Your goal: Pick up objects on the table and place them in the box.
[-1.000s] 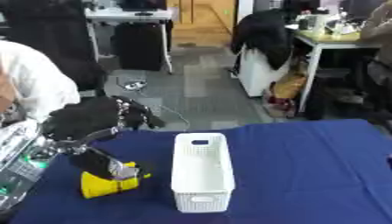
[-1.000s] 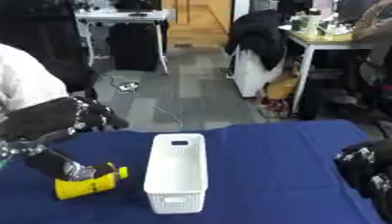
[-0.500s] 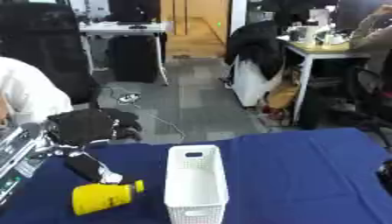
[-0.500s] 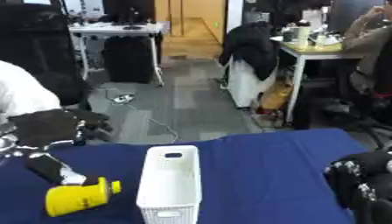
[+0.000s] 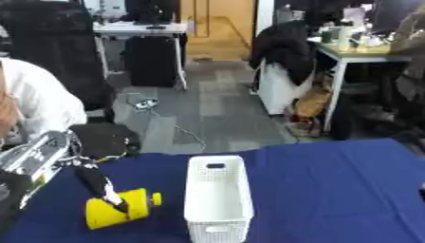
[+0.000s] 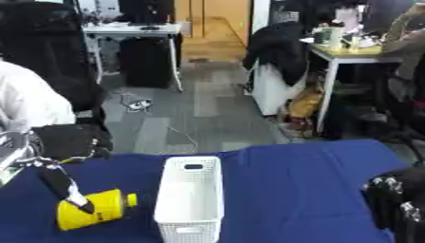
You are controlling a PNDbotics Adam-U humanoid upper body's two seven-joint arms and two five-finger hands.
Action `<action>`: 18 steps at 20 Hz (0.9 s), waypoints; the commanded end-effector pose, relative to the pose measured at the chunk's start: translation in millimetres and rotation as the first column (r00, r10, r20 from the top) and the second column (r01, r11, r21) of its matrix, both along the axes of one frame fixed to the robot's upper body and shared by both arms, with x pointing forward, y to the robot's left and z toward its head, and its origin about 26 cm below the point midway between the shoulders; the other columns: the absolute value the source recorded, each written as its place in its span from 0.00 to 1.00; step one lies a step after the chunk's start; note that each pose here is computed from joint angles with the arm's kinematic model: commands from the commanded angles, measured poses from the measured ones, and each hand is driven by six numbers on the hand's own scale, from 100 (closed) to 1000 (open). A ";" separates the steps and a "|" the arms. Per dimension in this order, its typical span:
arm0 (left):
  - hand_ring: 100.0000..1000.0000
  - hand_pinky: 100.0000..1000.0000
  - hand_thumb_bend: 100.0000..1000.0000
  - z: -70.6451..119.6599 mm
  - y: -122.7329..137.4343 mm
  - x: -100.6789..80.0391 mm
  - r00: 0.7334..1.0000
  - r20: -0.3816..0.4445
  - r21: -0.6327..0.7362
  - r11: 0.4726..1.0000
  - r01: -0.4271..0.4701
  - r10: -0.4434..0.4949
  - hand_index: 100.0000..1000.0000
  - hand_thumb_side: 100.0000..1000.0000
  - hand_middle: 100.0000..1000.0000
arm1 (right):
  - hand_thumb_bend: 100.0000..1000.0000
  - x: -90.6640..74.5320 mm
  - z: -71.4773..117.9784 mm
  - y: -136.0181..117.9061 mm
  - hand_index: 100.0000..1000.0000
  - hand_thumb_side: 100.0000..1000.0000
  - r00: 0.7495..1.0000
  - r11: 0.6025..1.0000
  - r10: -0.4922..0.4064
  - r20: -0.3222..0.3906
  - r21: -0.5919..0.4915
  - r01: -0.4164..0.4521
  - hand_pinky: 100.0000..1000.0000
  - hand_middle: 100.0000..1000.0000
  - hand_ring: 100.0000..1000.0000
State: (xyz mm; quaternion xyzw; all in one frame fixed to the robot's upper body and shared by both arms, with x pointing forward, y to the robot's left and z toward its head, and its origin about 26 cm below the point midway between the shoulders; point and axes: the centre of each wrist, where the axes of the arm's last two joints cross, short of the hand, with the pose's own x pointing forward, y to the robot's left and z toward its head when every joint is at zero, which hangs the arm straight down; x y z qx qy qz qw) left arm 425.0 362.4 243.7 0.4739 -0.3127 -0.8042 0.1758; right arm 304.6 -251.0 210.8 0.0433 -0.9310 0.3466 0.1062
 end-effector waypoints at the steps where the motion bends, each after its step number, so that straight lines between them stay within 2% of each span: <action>1: 1.00 0.98 0.92 11.1 5.8 4.8 0.999 0.015 0.066 0.996 -0.053 0.052 0.87 1.00 0.88 | 0.00 -2.3 6.5 -0.9 0.13 0.81 1.000 1.000 0.006 0.021 -0.012 -0.005 0.01 0.12 0.13; 5: 1.00 1.00 0.93 7.0 10.3 11.5 0.990 -0.034 0.123 0.983 -0.133 0.138 0.88 1.00 0.88 | 0.00 -2.2 6.6 -0.7 0.13 0.81 1.000 1.000 0.008 0.019 -0.013 -0.007 0.01 0.12 0.13; 7: 1.00 0.97 0.80 2.3 15.0 15.4 0.977 -0.087 0.137 0.974 -0.181 0.194 0.88 1.00 0.88 | 0.00 -2.2 6.7 -0.5 0.14 0.81 1.000 1.000 0.009 0.019 -0.015 -0.008 0.01 0.12 0.13; 9: 0.99 0.97 0.83 -2.8 21.2 19.9 0.953 -0.164 0.131 0.963 -0.236 0.256 0.88 1.00 0.86 | 0.00 -2.2 6.5 -0.5 0.14 0.81 1.000 1.000 0.008 0.018 -0.016 -0.008 0.01 0.12 0.13; 12: 0.97 0.96 0.87 -3.0 23.4 24.5 0.913 -0.226 0.151 0.938 -0.312 0.340 0.88 1.00 0.84 | 0.00 -2.3 6.1 0.0 0.15 0.81 1.000 1.000 0.010 0.016 -0.019 -0.010 0.01 0.12 0.13; 18: 0.95 0.96 0.91 -4.9 19.8 29.9 0.870 -0.241 0.194 0.900 -0.390 0.430 0.87 1.00 0.83 | 0.00 -2.2 6.3 0.6 0.15 0.81 1.000 1.000 0.015 0.016 -0.019 -0.014 0.01 0.12 0.13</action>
